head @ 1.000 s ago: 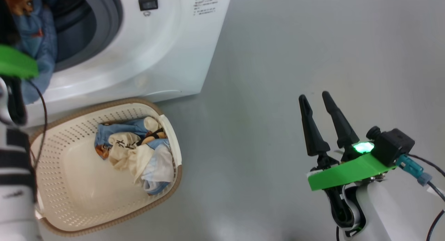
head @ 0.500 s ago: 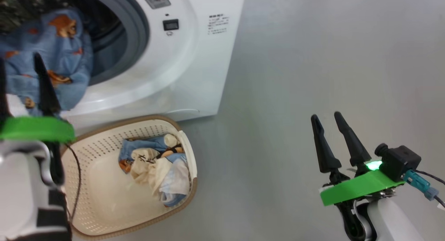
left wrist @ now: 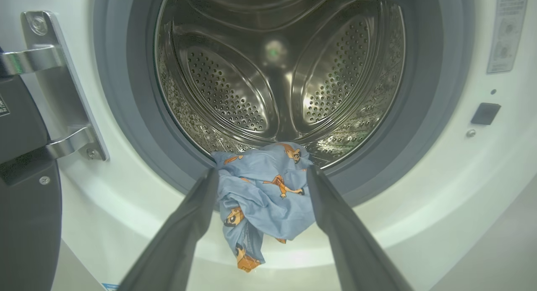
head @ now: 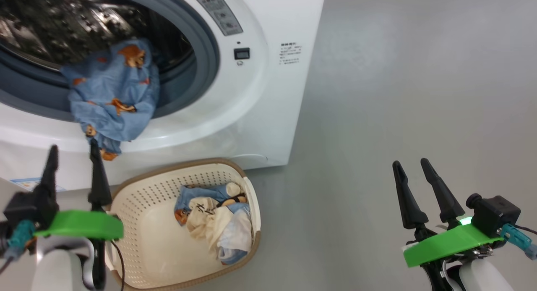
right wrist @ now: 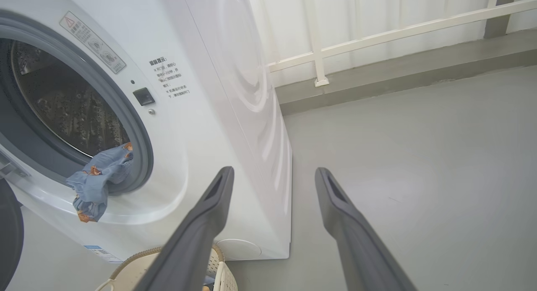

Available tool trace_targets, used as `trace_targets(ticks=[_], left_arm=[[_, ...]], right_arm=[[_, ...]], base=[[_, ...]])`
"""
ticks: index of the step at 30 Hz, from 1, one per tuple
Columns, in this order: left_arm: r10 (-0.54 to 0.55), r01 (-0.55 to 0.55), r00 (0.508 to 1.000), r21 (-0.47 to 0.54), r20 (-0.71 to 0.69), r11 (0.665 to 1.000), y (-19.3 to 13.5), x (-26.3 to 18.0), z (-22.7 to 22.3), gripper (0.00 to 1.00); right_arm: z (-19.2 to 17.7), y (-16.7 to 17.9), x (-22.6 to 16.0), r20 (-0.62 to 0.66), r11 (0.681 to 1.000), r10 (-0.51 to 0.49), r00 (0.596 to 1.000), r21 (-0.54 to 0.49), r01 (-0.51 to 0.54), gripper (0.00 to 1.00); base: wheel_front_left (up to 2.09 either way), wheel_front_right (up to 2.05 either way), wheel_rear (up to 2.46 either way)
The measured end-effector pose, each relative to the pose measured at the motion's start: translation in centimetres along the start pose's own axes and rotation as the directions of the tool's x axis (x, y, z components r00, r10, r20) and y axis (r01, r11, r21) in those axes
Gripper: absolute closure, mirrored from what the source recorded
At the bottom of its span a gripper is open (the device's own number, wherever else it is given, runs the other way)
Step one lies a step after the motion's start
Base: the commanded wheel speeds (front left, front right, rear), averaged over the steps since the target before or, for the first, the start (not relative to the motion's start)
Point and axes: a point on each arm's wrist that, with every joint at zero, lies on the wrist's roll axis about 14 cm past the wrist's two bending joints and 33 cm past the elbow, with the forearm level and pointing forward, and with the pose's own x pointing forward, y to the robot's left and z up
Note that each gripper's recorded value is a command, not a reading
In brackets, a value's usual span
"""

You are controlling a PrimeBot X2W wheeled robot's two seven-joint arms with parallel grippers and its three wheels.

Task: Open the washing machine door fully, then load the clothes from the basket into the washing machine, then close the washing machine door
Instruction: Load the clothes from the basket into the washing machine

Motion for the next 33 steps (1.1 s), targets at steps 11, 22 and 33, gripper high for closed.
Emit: trace_targets(ticks=[11, 22, 33], left_arm=[[0.02, -0.02, 1.0, 0.019, -0.013, 1.0, 0.9, -5.7, 0.2, 0.0], [0.07, -0.07, 0.997, 0.009, -0.038, 0.998, 2.3, -9.9, -0.7, 0.0], [0.122, -0.121, 0.991, 0.019, -0.061, 0.992, 3.8, -13.9, -1.4, 0.0]], right_arm=[[0.1, 0.6, -2.5, -0.004, 1.0, 0.023, 1.0, -0.01, -0.023, 0.0], [-0.4, 1.2, -3.2, -0.024, 0.998, 0.054, 0.998, -0.036, -0.055, 0.0], [-1.4, 1.1, -4.6, -0.064, 0.995, 0.062, 0.996, -0.068, -0.067, 0.0]], base=[[0.0, 0.0, 0.0], [0.0, 0.0, 0.0], [0.0, 0.0, 0.0]])
